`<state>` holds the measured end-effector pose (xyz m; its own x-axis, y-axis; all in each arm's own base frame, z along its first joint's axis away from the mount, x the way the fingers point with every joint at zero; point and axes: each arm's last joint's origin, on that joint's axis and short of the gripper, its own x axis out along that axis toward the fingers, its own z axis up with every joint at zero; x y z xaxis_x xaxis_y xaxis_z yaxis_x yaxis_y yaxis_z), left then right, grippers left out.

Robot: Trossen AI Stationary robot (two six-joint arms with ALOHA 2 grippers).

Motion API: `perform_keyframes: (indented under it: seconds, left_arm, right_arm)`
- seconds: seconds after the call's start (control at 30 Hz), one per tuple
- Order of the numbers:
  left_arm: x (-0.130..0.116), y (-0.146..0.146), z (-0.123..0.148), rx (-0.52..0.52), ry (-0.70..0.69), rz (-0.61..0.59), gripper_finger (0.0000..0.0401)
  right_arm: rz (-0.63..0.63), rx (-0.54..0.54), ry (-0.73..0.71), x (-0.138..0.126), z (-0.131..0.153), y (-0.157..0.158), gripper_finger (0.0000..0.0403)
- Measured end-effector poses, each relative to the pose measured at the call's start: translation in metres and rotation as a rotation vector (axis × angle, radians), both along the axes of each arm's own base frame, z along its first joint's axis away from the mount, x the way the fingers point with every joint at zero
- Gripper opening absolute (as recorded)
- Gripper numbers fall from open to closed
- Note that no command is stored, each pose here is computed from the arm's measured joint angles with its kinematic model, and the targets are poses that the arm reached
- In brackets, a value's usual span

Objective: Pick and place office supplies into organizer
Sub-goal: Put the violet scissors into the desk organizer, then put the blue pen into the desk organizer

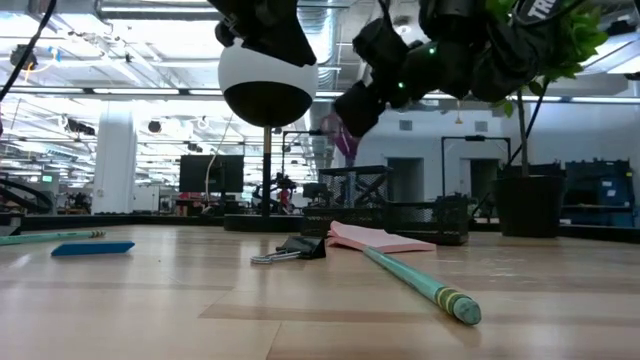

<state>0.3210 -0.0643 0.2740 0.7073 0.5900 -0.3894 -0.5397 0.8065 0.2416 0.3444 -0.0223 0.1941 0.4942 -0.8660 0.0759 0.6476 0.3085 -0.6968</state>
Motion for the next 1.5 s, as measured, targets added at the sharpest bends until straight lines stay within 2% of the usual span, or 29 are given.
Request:
perform_keyframes:
  seconds: [0.23,0.4,0.57,0.77,0.9,1.07,1.3,1.5]
  left_arm:
    - [0.000,0.000,0.000,-0.019,-0.007,-0.004,0.0109]
    - [0.000,0.000,0.000,-0.020,-0.005,-0.005,0.0109]
    - [-0.002,0.000,-0.003,-0.035,0.007,0.007,0.0109]
    - [-0.004,0.000,-0.005,-0.058,0.024,0.016,0.0109]
    - [-0.005,-0.001,-0.009,-0.142,0.040,-0.016,0.0109]
    - [-0.001,-0.005,-0.023,-0.248,0.116,-0.091,0.0109]
    - [0.007,-0.009,-0.042,-0.251,0.181,-0.102,0.0109]
    - [0.008,-0.009,-0.042,-0.252,0.168,-0.100,0.0109]
  right_arm:
    - [-0.039,0.060,0.031,0.000,-0.011,-0.001,0.0227]
    - [-0.015,0.061,0.027,0.000,-0.011,0.009,0.0244]
    - [-0.030,0.053,0.013,-0.002,-0.007,0.037,0.0242]
    - [-0.115,0.004,0.093,-0.019,0.011,0.087,0.0232]
    - [0.011,0.058,-0.011,-0.040,0.031,0.131,0.0229]
    - [0.096,0.123,-0.054,-0.072,0.047,0.177,0.0228]
    - [0.307,0.240,-0.182,-0.119,0.048,0.221,0.0228]
    - [0.473,0.341,-0.254,-0.158,0.042,0.250,0.0228]
